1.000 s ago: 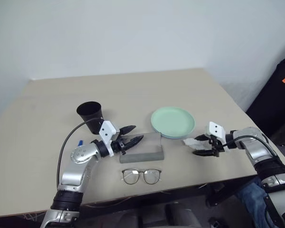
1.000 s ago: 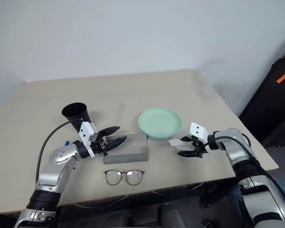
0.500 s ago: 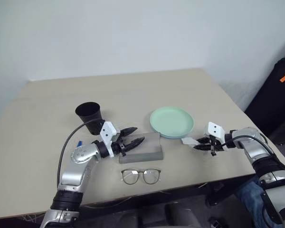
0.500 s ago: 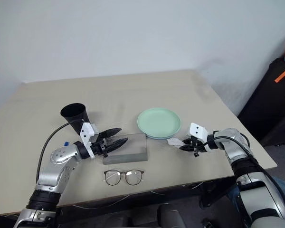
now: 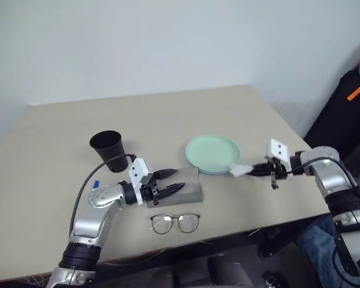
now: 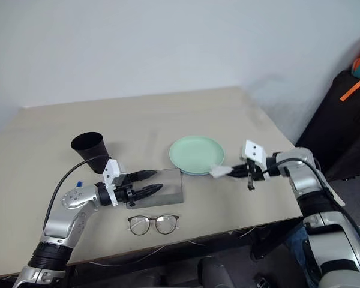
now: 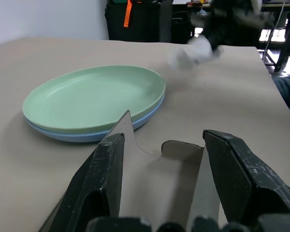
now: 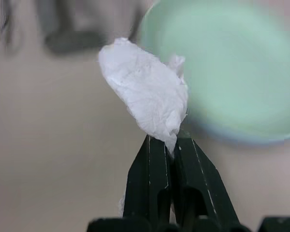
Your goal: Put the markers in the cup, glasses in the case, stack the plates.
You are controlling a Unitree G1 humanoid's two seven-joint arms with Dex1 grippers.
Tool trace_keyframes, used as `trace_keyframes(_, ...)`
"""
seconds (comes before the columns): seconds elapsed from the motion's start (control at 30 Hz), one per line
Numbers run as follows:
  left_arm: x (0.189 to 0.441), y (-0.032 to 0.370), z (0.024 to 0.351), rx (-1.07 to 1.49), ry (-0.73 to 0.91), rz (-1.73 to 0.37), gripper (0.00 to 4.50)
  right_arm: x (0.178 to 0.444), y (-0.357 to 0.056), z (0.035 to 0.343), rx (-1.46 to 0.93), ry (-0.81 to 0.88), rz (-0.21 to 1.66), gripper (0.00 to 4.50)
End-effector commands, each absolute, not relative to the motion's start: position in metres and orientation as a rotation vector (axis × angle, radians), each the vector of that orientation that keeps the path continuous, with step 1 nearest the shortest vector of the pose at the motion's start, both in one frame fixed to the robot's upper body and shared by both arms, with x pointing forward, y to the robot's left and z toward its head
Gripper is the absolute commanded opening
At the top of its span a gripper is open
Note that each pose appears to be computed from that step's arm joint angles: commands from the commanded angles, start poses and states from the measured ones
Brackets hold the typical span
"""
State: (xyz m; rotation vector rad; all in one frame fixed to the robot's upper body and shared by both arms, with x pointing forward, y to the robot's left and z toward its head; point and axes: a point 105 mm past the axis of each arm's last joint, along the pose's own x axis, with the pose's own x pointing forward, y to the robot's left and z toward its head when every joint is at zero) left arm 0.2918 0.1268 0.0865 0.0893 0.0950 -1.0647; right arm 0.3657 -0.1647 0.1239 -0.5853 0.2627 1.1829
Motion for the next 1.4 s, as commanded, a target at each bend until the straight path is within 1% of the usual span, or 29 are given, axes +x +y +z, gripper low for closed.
trace_keyframes(0.03,0.298,0.129,0.102,0.122,0.034,-1.053,2.7,0.392,-0.163,0.133,-0.661,0.203,1.045,0.06)
trace_keyframes(0.1,0.298,0.128,0.103,0.123,0.031,-1.05,2.7,0.403,-0.162,0.124,-0.677,0.222,0.994,0.06)
trace_keyframes(0.2,0.298,0.128,0.103,0.122,0.029,-1.048,2.7,0.412,-0.154,0.118,-0.685,0.229,0.968,0.06)
trace_keyframes(0.43,0.296,0.129,0.102,0.119,0.034,-1.041,2.7,0.423,-0.132,0.115,-0.674,0.223,0.965,0.06)
trace_keyframes(0.53,0.295,0.129,0.102,0.119,0.035,-1.036,2.7,0.424,-0.126,0.116,-0.661,0.222,0.976,0.66)
trace_keyframes(0.77,0.293,0.129,0.1,0.116,0.04,-1.034,2.7,0.422,-0.125,0.116,-0.656,0.204,0.999,2.97)
trace_keyframes(1.0,0.295,0.127,0.102,0.121,0.039,-1.047,2.7,0.422,-0.129,0.128,-0.624,0.153,0.99,2.97)
trace_keyframes(1.1,0.294,0.126,0.103,0.126,0.046,-1.069,2.7,0.418,-0.132,0.135,-0.59,0.124,1.019,2.97)
trace_keyframes(1.17,0.292,0.126,0.102,0.13,0.058,-1.09,2.7,0.413,-0.135,0.137,-0.58,0.118,1.048,2.97)
trace_keyframes(1.3,0.282,0.126,0.099,0.146,0.105,-1.154,2.7,0.391,-0.144,0.14,-0.523,0.101,1.173,2.97)
trace_keyframes(1.4,0.277,0.128,0.098,0.157,0.138,-1.194,2.7,0.381,-0.147,0.14,-0.495,0.112,1.222,2.97)
